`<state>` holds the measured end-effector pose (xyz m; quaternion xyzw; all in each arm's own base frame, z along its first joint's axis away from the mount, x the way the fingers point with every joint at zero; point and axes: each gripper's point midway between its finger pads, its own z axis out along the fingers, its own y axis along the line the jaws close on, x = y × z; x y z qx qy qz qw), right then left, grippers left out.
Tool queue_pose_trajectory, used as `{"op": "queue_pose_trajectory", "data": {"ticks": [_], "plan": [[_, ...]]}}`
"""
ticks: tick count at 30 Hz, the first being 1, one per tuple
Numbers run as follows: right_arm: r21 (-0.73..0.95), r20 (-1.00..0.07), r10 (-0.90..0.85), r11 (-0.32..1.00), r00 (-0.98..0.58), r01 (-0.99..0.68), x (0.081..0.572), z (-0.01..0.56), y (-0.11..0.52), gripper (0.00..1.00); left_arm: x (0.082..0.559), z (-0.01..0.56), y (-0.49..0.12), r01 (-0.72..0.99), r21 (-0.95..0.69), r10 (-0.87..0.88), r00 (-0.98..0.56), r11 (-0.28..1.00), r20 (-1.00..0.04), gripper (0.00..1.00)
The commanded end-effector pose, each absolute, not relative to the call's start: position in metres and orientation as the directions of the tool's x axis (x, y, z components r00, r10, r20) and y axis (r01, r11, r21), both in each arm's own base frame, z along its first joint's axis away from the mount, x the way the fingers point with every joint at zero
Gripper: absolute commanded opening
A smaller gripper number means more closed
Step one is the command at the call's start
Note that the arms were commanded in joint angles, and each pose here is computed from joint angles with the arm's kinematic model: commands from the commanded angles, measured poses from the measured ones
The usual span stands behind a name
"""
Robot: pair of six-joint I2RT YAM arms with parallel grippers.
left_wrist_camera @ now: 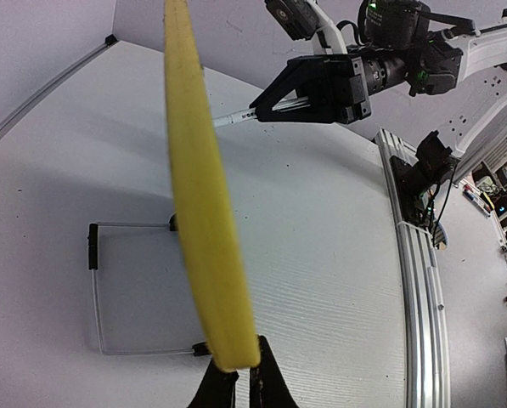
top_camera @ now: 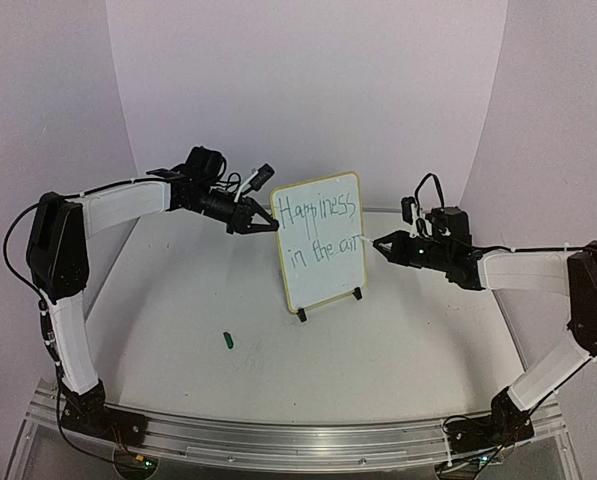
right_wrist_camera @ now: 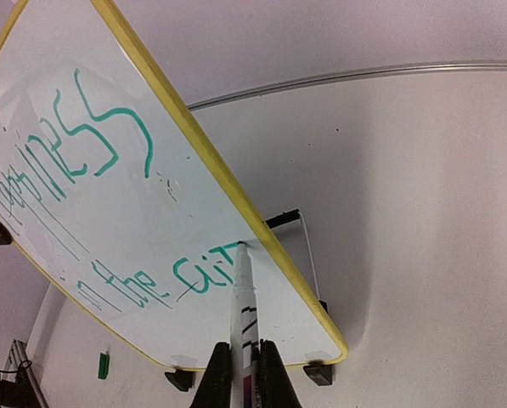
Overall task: Write a sentence on the whiteboard
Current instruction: Write on the whiteboard with the whiteboard marker without the cap.
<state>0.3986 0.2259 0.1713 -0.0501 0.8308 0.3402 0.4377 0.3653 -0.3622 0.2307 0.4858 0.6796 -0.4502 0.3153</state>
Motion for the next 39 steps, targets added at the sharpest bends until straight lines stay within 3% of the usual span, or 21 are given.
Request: {"op": "queue_pose_trajectory", "data": {"ticks": [1, 10, 20, 39], "plan": [[0.514, -0.788, 0.248, 0.769, -0.563, -0.38, 0.406, 0.191, 0.222, 0.0, 0.341, 0.206, -0.366, 0.912, -0.388, 0.455, -0.403, 0.132, -0.794, 0.0], [0.521, -0.804, 0.223, 0.709, -0.551, -0.475, 0.384, 0.217, 0.23, 0.0, 0.342, 0.205, -0.366, 0.909, -0.395, 0.453, -0.411, 0.135, -0.791, 0.0], [0.468, -0.8, 0.191, 0.793, -0.569, -0.391, 0.361, 0.196, 0.202, 0.0, 0.343, 0.207, -0.367, 0.905, -0.402, 0.442, -0.42, 0.14, -0.793, 0.0], [0.429, -0.786, 0.135, 0.822, -0.604, -0.375, 0.384, 0.166, 0.229, 0.0, 0.343, 0.208, -0.367, 0.905, -0.401, 0.44, -0.421, 0.142, -0.793, 0.0]]}}
